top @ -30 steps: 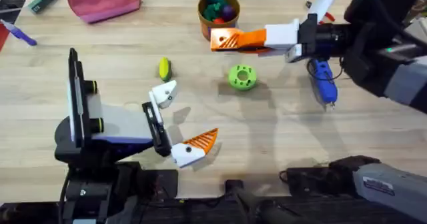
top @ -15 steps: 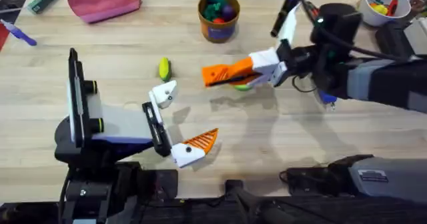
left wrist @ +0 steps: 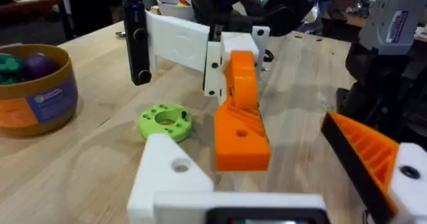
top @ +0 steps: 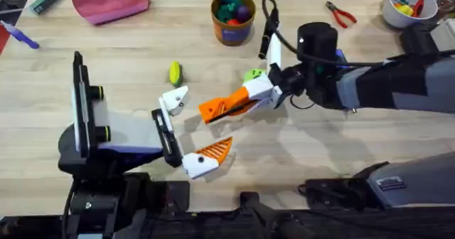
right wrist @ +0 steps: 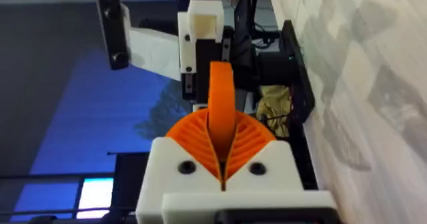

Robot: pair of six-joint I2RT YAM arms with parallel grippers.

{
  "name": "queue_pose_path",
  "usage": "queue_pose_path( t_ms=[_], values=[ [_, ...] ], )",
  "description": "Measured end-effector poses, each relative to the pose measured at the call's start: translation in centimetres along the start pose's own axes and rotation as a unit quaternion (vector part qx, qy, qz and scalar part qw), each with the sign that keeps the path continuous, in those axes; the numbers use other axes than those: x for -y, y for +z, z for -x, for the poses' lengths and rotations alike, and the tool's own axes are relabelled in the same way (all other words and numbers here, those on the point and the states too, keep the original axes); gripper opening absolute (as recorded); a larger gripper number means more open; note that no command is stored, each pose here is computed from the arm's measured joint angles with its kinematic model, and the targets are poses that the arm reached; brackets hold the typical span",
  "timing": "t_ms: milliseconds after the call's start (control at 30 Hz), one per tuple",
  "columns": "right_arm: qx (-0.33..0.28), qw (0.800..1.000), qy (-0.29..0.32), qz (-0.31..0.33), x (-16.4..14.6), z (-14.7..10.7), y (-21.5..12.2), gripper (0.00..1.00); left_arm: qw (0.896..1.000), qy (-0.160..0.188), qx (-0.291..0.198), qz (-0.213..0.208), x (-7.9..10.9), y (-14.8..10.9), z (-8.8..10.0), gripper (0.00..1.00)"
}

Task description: Pick up the gripper from the table and insert it into the empty holder that is missing its gripper. Then pick up a screw, insert it into the mounting hole, and use the screwdriver to tighten it. Finally, clean up the table by picking up the vegetable and placing it into the bucket.

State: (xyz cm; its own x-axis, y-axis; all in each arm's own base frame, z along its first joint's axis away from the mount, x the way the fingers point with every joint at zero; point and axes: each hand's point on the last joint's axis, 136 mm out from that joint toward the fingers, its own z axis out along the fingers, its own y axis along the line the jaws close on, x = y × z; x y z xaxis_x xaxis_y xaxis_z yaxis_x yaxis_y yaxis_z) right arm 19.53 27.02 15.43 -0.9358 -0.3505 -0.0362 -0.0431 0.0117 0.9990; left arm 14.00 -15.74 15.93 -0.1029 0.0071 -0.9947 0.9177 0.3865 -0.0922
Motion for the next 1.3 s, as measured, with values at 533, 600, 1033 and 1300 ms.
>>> queue_pose_path(
  t_ms=[533,600,1033,1300],
  values=[
    [-0.014,0.999,-0.049,-0.002,-2.0,1.3,1.7,0.012,1.000,0.000,0.000,0.000,0.0,0.0,0.0,0.986],
    [-0.015,0.999,-0.049,-0.003,-2.0,1.3,1.8,0.012,1.000,0.000,0.000,0.000,0.0,0.0,0.0,0.986],
    [0.001,0.999,-0.039,-0.014,-0.4,2.2,1.9,0.011,1.000,0.000,0.000,0.000,0.0,0.0,0.0,0.986],
    [-0.002,0.998,-0.057,-0.010,-0.8,2.2,1.9,0.011,1.000,0.000,0.000,0.000,0.0,0.0,0.0,0.986]
  ],
)
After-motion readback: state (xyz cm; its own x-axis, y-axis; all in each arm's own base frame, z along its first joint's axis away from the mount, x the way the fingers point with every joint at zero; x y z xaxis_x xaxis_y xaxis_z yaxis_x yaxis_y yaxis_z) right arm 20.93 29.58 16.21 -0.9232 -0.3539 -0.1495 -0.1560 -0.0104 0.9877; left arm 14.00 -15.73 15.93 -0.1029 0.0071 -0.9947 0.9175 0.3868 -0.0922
